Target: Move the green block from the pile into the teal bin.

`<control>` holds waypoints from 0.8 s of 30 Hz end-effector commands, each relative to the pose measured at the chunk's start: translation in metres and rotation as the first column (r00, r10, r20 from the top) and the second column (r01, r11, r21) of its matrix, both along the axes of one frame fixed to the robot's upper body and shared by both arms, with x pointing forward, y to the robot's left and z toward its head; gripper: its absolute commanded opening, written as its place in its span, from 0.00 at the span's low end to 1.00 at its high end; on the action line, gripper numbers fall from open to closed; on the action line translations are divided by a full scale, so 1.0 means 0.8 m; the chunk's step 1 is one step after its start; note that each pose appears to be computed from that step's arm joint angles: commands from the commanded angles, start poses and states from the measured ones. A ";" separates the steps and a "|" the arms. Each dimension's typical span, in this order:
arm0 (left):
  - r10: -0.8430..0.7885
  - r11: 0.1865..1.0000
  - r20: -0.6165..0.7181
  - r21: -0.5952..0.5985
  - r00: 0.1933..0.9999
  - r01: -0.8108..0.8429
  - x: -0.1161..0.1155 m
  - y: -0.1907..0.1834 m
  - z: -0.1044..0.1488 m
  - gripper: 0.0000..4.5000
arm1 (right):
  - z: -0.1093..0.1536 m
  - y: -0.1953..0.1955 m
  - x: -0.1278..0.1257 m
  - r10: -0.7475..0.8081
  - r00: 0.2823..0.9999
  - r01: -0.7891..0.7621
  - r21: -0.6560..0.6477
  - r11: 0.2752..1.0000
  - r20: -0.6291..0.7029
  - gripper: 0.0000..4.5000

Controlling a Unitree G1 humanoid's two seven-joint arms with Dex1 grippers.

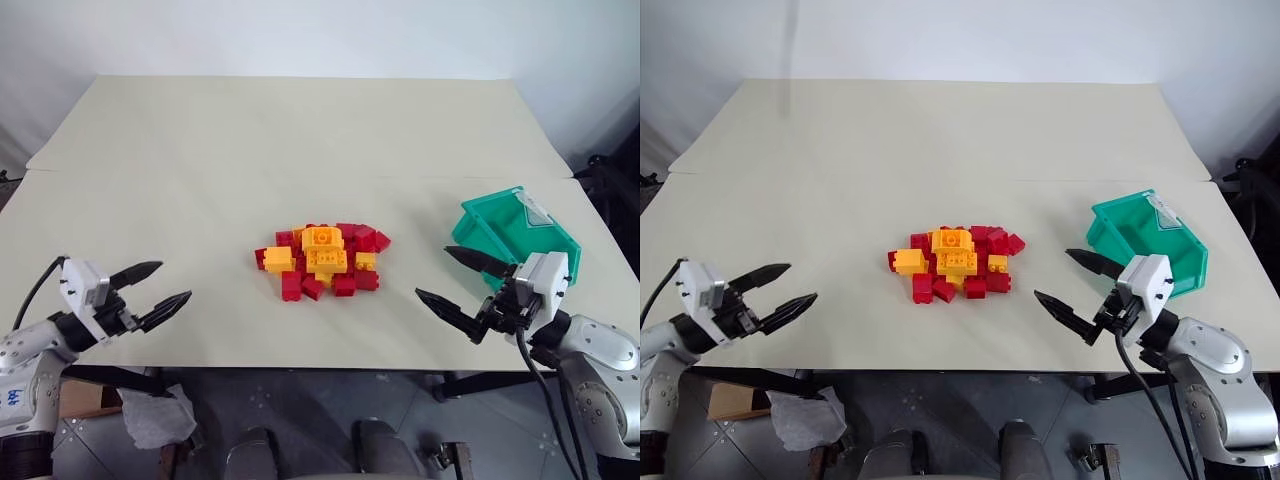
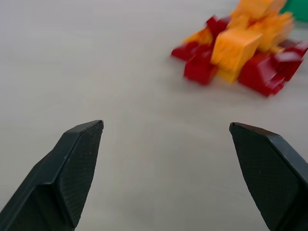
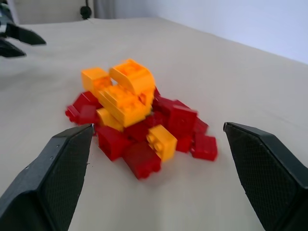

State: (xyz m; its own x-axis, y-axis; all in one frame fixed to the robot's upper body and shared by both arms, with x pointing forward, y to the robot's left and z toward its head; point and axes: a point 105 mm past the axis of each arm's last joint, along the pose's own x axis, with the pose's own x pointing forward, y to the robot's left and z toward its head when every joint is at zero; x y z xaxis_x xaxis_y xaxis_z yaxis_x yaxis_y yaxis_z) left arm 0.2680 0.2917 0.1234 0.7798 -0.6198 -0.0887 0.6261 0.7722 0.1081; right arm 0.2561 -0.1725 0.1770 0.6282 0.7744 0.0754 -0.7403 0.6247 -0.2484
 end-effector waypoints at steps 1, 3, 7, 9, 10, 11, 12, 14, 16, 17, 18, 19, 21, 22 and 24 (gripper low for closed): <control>-0.016 1.000 0.038 -0.005 0.999 0.016 -0.003 -0.001 0.014 0.90 | 0.005 -0.003 -0.009 0.002 1.000 -0.002 -0.024 1.000 0.021 1.00; -0.026 1.000 0.046 -0.008 0.999 0.026 0.000 -0.006 0.017 0.80 | 0.000 -0.007 -0.012 0.000 1.000 0.000 -0.040 0.999 0.012 1.00; -0.020 1.000 0.065 0.020 0.998 0.019 0.008 -0.014 0.021 0.54 | -0.005 -0.003 -0.013 0.020 1.000 -0.020 -0.049 0.999 0.001 1.00; -0.020 1.000 0.052 0.021 0.998 0.019 0.011 -0.017 0.022 0.54 | -0.007 0.001 -0.013 0.036 0.999 -0.036 -0.051 0.998 -0.005 1.00; -0.026 1.000 0.039 0.011 0.999 0.026 0.012 -0.019 0.023 0.54 | -0.008 0.002 -0.012 0.041 0.999 -0.041 -0.051 0.998 -0.008 1.00; -0.021 1.000 0.042 0.016 0.999 0.020 0.013 -0.019 0.024 0.54 | -0.009 0.004 -0.012 0.047 0.999 -0.047 -0.054 0.997 -0.007 1.00; -0.033 0.999 0.043 0.008 0.999 0.033 0.012 -0.023 0.026 0.58 | -0.011 0.007 -0.011 0.054 0.998 -0.055 -0.056 0.997 -0.014 1.00; -0.060 0.998 0.049 -0.002 0.997 0.060 0.009 -0.031 0.028 0.67 | -0.012 0.014 -0.010 0.076 0.997 -0.076 -0.061 0.995 -0.016 1.00; -0.091 0.996 0.036 -0.003 0.995 0.091 0.005 -0.038 0.027 0.80 | -0.011 0.020 -0.007 0.091 0.996 -0.092 -0.053 0.994 -0.019 1.00; -0.098 0.995 0.031 -0.008 0.995 0.098 0.004 -0.040 0.026 0.87 | -0.011 0.022 -0.005 0.097 0.995 -0.098 -0.054 0.994 -0.017 1.00; -0.108 0.994 0.029 -0.008 0.994 0.108 0.002 -0.042 0.026 0.94 | -0.010 0.025 -0.005 0.113 0.993 -0.114 -0.041 0.993 -0.025 1.00; -0.143 0.989 0.028 -0.018 0.989 0.144 -0.003 -0.049 0.027 1.00 | -0.012 0.030 -0.005 0.135 0.990 -0.137 -0.046 0.989 -0.036 0.96; -0.193 0.980 0.050 -0.047 0.980 0.196 -0.009 -0.063 0.032 1.00 | -0.015 0.045 -0.002 0.170 0.984 -0.173 -0.062 0.983 -0.050 0.87; -0.206 0.976 0.050 -0.060 0.977 0.209 -0.011 -0.068 0.034 1.00 | -0.016 0.049 0.000 0.171 0.984 -0.175 -0.071 0.982 -0.051 0.80; -0.212 0.974 0.056 -0.065 0.976 0.215 -0.011 -0.072 0.035 1.00 | -0.017 0.064 0.004 0.201 0.978 -0.205 -0.080 0.976 -0.055 0.65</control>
